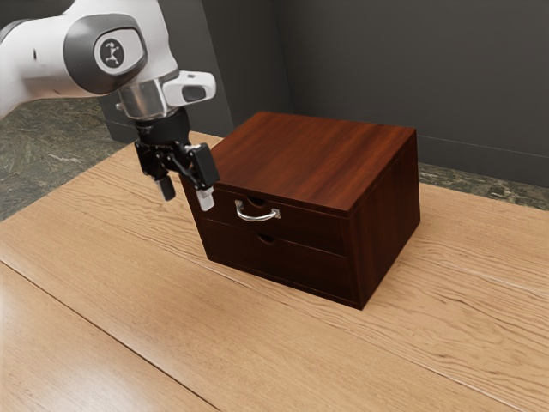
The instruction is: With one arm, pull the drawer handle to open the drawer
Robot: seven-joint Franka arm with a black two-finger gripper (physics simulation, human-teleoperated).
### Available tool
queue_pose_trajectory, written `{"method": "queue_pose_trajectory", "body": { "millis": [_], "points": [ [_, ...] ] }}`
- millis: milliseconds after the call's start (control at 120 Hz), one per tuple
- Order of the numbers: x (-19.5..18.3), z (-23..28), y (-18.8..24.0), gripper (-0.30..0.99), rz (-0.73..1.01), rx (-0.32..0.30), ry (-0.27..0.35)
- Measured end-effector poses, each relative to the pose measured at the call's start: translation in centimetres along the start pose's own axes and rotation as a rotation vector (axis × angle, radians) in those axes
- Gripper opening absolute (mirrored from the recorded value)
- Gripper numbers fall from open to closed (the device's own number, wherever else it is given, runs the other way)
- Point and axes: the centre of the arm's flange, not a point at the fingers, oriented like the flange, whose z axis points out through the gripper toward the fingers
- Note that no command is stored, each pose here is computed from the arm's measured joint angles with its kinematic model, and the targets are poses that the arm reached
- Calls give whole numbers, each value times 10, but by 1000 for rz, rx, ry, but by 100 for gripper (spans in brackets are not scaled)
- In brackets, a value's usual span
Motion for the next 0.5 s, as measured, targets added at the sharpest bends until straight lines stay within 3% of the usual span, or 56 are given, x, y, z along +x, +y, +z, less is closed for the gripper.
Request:
{"method": "queue_pose_trajectory", "body": {
  "millis": [275, 342, 408, 500],
  "points": [
    [-6, -9, -10, 69, -9, -3, 12],
    [-32, -66, -8, 69, 18, 12, 134],
    [-45, -102, 28, 69, 192, -18, 249],
    [-43, -117, 93, 69, 457, -40, 335]
  ]
}}
